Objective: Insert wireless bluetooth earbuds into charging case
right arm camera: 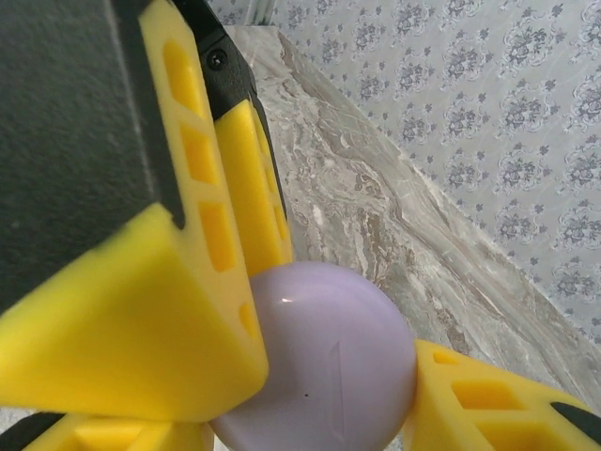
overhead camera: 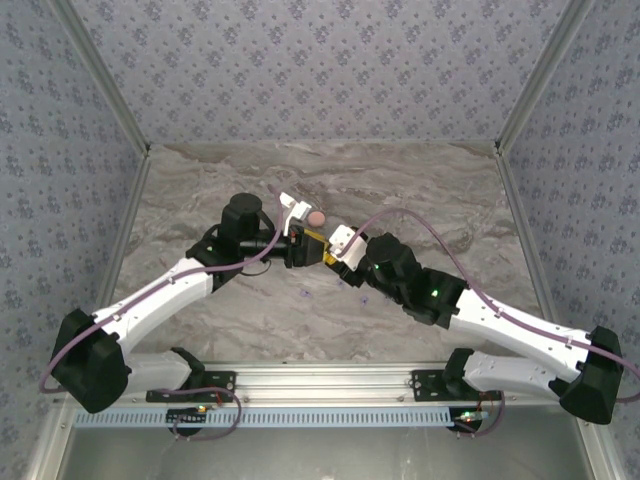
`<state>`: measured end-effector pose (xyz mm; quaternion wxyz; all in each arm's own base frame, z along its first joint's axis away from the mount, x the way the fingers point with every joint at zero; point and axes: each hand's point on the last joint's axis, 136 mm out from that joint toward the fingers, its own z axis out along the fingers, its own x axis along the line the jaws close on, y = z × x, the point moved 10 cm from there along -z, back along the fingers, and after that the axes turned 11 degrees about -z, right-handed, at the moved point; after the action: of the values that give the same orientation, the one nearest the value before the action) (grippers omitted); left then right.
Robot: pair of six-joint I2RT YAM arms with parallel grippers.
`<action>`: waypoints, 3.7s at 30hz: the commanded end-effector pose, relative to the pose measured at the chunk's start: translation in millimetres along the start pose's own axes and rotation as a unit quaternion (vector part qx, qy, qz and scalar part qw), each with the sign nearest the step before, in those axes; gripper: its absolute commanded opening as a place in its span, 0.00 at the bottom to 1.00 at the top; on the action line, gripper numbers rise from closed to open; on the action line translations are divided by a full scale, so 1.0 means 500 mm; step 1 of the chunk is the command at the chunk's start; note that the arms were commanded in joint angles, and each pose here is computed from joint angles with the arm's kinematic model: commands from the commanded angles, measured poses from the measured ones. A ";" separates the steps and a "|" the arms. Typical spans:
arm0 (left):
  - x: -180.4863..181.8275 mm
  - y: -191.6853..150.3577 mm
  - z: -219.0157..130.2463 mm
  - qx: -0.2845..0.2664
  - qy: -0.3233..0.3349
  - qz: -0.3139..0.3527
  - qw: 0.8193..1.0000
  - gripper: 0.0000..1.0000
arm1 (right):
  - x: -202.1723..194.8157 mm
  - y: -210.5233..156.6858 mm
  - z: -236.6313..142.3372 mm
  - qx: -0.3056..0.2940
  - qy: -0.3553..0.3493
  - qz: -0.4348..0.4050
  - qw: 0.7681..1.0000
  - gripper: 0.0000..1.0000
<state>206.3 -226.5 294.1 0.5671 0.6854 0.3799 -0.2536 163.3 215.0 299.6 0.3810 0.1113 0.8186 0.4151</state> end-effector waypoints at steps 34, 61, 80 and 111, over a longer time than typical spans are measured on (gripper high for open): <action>-0.044 -0.011 -0.036 -0.132 -0.025 0.142 0.981 0.11 | -0.094 -0.013 -0.137 -0.146 0.105 0.210 0.961 1.00; -0.071 -0.037 -0.038 -0.136 -0.042 0.199 0.970 0.07 | -0.157 -0.017 -0.043 -0.095 0.072 0.295 0.948 0.94; -0.055 -0.049 -0.052 -0.148 0.015 0.211 0.966 0.05 | -0.186 -0.062 -0.088 -0.056 0.054 0.367 0.927 0.94; -0.055 -0.079 -0.097 -0.199 0.052 0.238 0.949 0.02 | 0.010 -0.380 0.097 0.479 0.028 0.410 0.775 0.55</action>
<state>158.0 -184.7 297.4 0.7061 0.6468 0.2884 -0.0061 214.4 122.7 133.8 0.0337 0.5868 0.8033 0.0964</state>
